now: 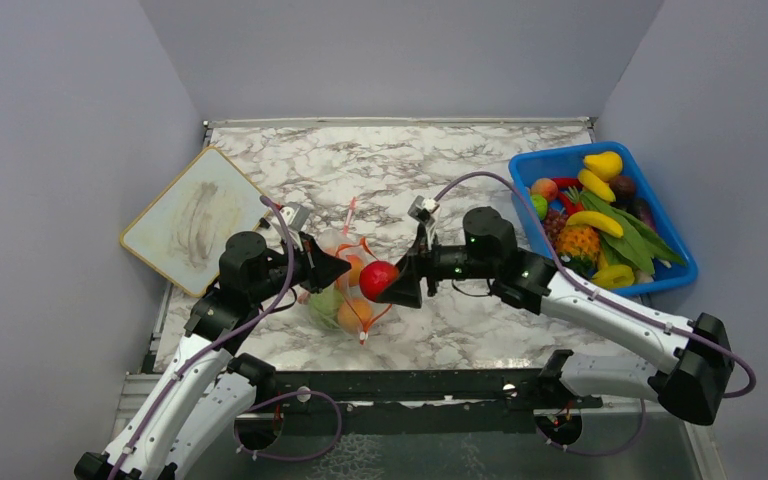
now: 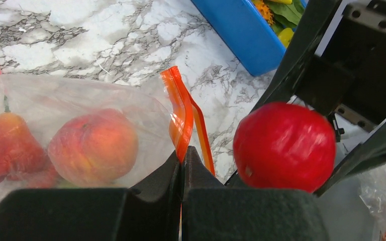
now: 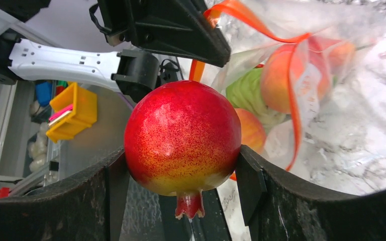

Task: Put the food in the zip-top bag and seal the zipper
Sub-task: Place the fake fruit in the zipper food storage bag.

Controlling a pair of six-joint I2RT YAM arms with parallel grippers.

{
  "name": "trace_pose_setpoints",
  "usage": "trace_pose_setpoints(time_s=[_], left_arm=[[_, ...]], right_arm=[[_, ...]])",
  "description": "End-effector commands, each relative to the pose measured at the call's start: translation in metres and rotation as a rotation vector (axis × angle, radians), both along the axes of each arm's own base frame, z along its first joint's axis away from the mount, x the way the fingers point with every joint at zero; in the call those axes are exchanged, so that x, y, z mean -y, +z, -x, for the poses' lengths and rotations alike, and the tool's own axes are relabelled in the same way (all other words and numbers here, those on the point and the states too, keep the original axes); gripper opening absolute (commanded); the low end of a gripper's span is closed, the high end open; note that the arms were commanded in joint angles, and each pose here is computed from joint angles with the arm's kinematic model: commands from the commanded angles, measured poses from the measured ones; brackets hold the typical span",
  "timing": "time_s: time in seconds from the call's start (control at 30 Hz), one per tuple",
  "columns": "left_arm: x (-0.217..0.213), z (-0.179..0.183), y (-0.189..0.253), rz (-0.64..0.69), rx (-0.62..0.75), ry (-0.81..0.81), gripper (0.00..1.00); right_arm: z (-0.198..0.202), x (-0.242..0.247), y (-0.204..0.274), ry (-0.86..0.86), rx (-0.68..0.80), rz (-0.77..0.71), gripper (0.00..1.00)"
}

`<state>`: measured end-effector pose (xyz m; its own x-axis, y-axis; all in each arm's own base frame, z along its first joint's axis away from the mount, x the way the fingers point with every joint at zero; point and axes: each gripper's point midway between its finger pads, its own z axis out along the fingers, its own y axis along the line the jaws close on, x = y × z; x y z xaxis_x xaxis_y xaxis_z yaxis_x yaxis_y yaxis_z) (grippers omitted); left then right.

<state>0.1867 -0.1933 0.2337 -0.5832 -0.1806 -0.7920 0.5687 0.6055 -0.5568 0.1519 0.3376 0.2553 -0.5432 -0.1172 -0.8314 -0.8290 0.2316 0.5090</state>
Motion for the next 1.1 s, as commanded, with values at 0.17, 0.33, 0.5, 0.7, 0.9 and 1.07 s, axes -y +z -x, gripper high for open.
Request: trace_pose_setpoints(time_s=[0.17, 0.33, 0.5, 0.7, 0.9, 1.07], left_arm=[[0.01, 0.014, 0.037, 0.099, 0.016, -0.068, 0.0], [0.011, 0.021, 0.05, 0.134, 0.014, -0.086, 0.0], [0.012, 0.023, 0.056, 0.15, 0.013, -0.088, 0.0], [0.012, 0.024, 0.056, 0.154, 0.005, -0.091, 0.0], [0.012, 0.024, 0.057, 0.156, 0.007, -0.089, 0.0], [0.011, 0.022, 0.053, 0.151, 0.006, -0.081, 0.0]], right_arm=[[-0.016, -0.038, -0.007, -0.106, 0.073, 0.036, 0.45], [-0.027, -0.044, -0.021, -0.175, 0.077, 0.095, 0.46], [-0.034, -0.05, -0.031, -0.218, 0.083, 0.128, 0.47], [-0.033, -0.059, -0.039, -0.219, 0.088, 0.149, 0.51], [-0.025, -0.069, -0.049, -0.194, 0.074, 0.171, 0.62], [-0.022, -0.067, -0.04, -0.194, 0.077, 0.169, 0.74]])
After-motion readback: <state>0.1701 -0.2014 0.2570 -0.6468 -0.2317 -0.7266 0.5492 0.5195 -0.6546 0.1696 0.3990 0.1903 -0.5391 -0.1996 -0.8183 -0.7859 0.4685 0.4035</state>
